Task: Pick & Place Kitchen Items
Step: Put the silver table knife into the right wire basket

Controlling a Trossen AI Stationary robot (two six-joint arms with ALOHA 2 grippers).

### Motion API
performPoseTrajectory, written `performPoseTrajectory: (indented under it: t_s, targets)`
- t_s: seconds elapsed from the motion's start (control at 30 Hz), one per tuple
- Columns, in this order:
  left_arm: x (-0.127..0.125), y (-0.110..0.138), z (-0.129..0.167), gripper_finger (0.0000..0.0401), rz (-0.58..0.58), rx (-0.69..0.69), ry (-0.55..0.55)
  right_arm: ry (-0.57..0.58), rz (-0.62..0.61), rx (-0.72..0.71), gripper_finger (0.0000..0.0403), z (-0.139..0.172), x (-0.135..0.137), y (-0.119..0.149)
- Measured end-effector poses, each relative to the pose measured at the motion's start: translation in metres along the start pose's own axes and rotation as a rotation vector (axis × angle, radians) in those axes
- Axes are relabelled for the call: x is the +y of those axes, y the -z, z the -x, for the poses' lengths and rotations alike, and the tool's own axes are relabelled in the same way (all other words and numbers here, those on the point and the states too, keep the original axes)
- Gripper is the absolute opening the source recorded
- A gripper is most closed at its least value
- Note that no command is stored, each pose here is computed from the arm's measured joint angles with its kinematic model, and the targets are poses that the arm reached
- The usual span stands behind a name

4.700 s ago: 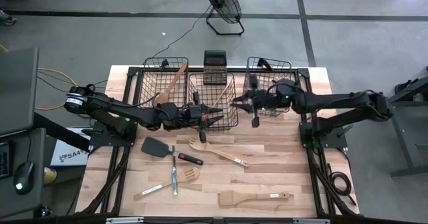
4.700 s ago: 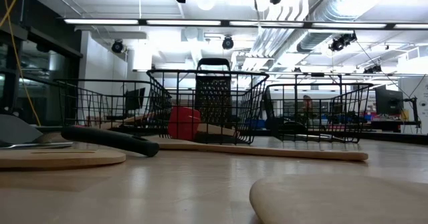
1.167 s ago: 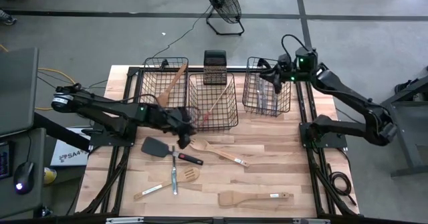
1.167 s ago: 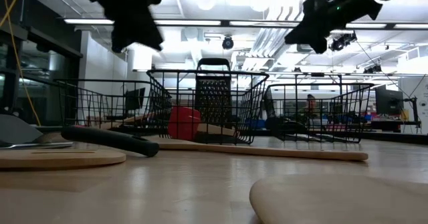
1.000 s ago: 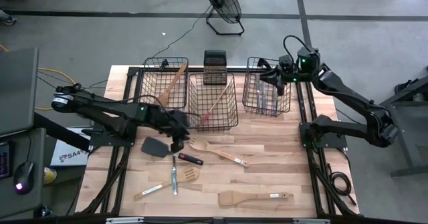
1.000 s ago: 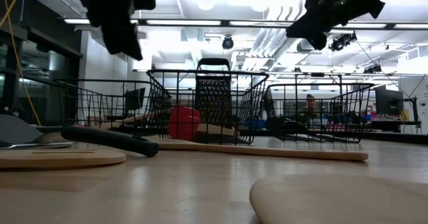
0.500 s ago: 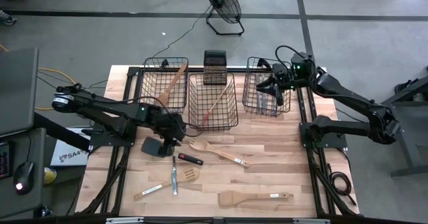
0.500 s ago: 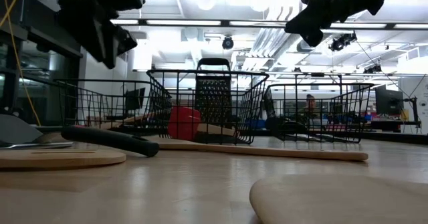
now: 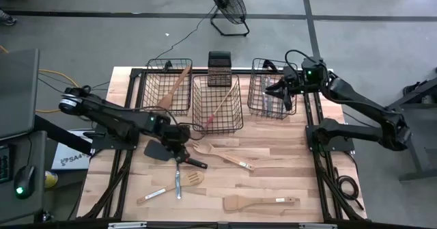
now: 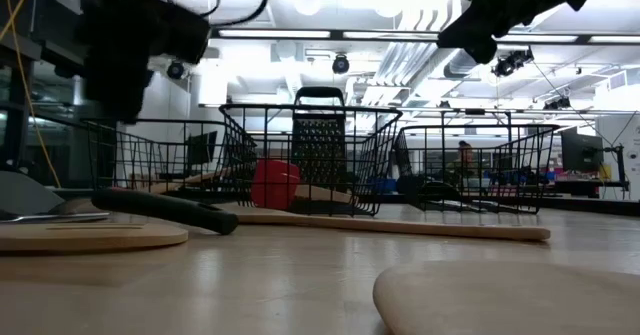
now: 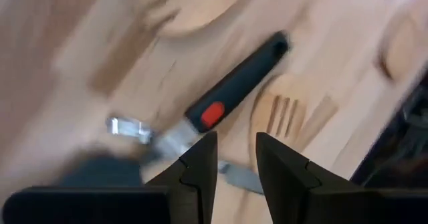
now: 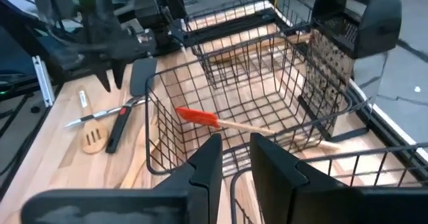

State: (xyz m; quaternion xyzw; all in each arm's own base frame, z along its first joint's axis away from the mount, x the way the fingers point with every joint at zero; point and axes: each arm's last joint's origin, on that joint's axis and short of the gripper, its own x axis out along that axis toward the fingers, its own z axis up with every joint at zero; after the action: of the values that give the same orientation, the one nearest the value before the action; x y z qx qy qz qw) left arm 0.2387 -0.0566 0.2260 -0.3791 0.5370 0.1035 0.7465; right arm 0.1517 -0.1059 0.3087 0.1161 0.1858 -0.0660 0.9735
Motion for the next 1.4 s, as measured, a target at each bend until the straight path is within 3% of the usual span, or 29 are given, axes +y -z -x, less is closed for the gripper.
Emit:
performPoseTrajectory:
  t_s: [0.17,0.37,0.6,0.93,1.2,1.4]
  targets:
    - [-0.008,0.011,-0.019,0.0101,0.334,0.038,-0.042,0.0,0.004,-0.007,0.007,0.005,0.003,0.0]
    - [-0.02,0.026,-0.034,0.0101,0.516,0.027,-0.071,-0.005,0.003,-0.01,0.007,0.009,0.006,0.0]
    - [-0.025,0.04,-0.035,0.0109,0.6,-0.045,-0.092,-0.018,0.01,-0.01,0.007,0.008,0.008,0.0]
    - [-0.027,0.04,-0.039,0.0184,0.721,-0.068,-0.086,-0.054,0.027,0.001,0.007,0.005,0.015,0.001]
    - [-0.025,0.041,-0.044,0.0188,0.789,-0.088,-0.122,-0.067,0.032,0.004,0.007,0.004,0.017,0.001]
    - [-0.021,0.043,-0.062,0.0188,0.821,-0.011,-0.201,-0.067,0.035,0.005,0.007,0.004,0.017,0.001]
